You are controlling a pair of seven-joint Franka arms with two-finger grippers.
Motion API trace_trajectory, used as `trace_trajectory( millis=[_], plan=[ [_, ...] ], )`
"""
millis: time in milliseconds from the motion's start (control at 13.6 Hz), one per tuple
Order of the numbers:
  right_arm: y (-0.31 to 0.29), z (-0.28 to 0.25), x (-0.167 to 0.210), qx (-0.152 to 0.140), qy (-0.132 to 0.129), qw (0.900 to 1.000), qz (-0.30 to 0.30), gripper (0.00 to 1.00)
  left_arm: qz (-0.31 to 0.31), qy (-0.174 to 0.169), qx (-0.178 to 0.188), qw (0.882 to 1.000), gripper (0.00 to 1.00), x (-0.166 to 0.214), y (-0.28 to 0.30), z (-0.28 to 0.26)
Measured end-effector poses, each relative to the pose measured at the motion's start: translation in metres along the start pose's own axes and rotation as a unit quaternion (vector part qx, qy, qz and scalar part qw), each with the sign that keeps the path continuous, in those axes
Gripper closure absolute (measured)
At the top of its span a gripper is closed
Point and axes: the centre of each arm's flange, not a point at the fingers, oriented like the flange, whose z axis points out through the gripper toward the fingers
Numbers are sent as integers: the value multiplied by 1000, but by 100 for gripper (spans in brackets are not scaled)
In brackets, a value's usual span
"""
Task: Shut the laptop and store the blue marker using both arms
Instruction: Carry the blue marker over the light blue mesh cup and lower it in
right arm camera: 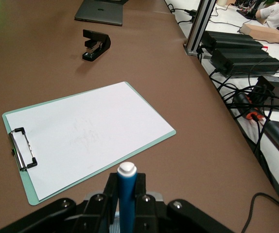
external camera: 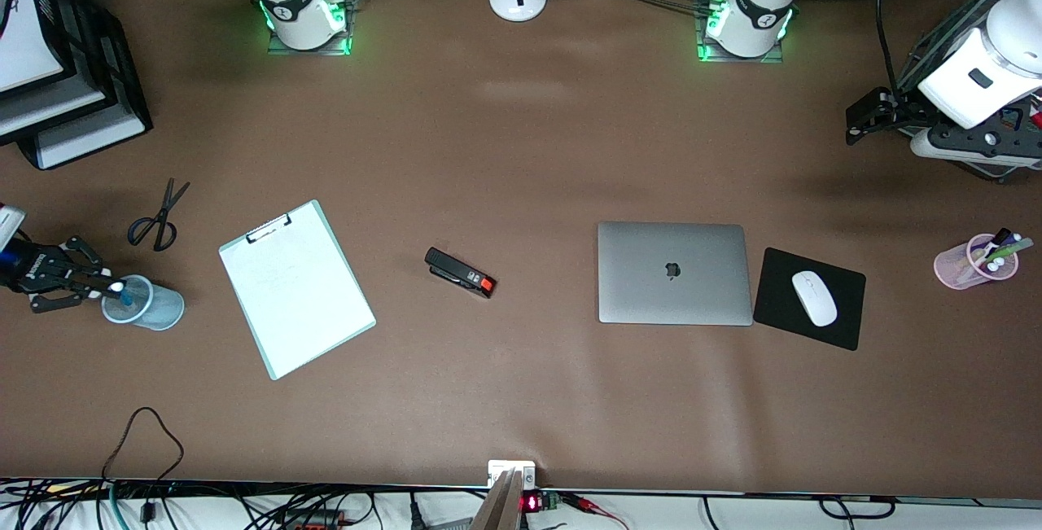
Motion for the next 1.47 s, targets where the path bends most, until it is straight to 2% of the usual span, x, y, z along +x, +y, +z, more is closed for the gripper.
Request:
trace_trajectory(
  millis=[367,1027,1467],
  plan=[
    [-4,8,-14,3,1,1000,3,82,0,-1,0,1000,0,0,0,0],
    [-7,7,-30,-9,-17,1000,9,82,-1,-5,0,1000,0,-1,-1,1],
    [-14,15,-43,8,-27,1000,11,82,-1,-6,0,1000,0,-1,-1,1]
  ],
)
